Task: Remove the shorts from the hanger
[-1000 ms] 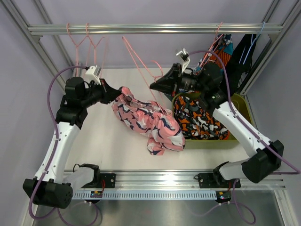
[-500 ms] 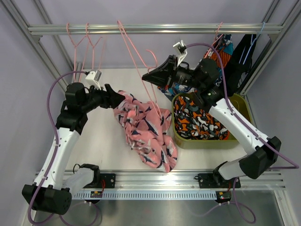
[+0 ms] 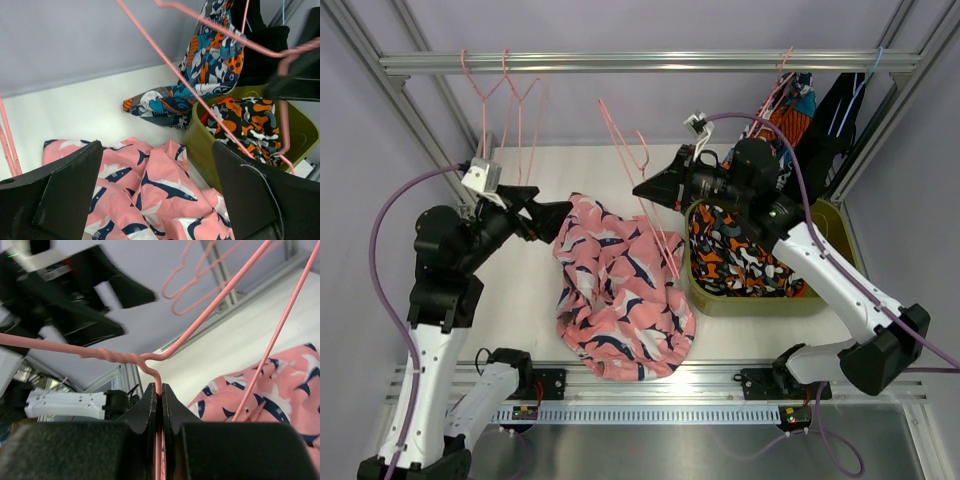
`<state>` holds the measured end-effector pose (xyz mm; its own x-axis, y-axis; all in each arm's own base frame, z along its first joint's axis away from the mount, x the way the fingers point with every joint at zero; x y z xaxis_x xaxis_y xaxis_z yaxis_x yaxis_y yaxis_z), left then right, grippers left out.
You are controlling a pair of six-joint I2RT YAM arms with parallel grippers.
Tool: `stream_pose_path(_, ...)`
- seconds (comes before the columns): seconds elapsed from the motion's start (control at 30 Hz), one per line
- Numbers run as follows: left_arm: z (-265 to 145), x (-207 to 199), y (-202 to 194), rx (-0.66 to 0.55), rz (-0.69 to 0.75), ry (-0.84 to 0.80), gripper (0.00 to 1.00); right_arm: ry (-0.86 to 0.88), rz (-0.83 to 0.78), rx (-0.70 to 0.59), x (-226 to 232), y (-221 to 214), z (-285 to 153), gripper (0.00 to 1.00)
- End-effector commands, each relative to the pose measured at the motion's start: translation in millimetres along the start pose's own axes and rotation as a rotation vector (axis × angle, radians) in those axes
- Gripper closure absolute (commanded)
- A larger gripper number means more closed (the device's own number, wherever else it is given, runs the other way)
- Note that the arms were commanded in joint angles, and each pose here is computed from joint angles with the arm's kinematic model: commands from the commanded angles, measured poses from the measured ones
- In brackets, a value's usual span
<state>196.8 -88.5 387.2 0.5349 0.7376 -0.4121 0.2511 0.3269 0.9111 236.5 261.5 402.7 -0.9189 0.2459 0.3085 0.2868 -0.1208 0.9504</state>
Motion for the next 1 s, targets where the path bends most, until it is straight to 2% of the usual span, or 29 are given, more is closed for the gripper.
stream_pose_path(0.0,-20,-10,15,-0.084,0.06,0.039,0.03,-0.194,0.084,-0.015,-22,11,21,1.0)
stream_pose_path(0.07,-27,-8,11,-0.085,0.054,0.072,0.02,-0.29,0.116,-0.054,-24,30,34,1.0)
stream_pose_path(0.13,-38,-11,10,-0.104,0.054,0.092,0.02,-0.342,0.185,-0.005,-34,20,50,1.0)
stream_pose_path(0.27,-53,-13,8,-0.132,0.054,0.13,0.01,-0.41,0.139,-0.103,-30,44,73,1.0)
stream_pose_path(0.43,-67,-17,8,-0.149,0.059,0.158,0.01,-0.484,0.186,-0.135,-44,49,104,1.0)
stream_pose_path(0.53,-74,-19,9,-0.16,0.064,0.17,0.01,-0.486,0.208,-0.197,-46,70,120,1.0)
stream_pose_path(0.73,-80,-22,9,-0.179,0.065,0.179,0.01,-0.514,0.255,-0.192,-66,66,159,1.0)
stream_pose_path(0.97,-87,-24,7,-0.184,0.058,0.188,0.01,-0.488,0.236,-0.296,-67,76,186,1.0)
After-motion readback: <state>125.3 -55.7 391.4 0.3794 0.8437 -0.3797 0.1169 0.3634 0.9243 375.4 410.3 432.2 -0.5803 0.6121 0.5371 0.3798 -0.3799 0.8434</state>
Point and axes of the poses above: each gripper's point midway between its finger pads, its own z axis out along the fingers, its own x axis along the line the jaws close on, y = z × x, the point moved 7 cm from there along -z, back along the fingers, and after that the axes turned 9 degrees about -z, right-handed, at the moved point
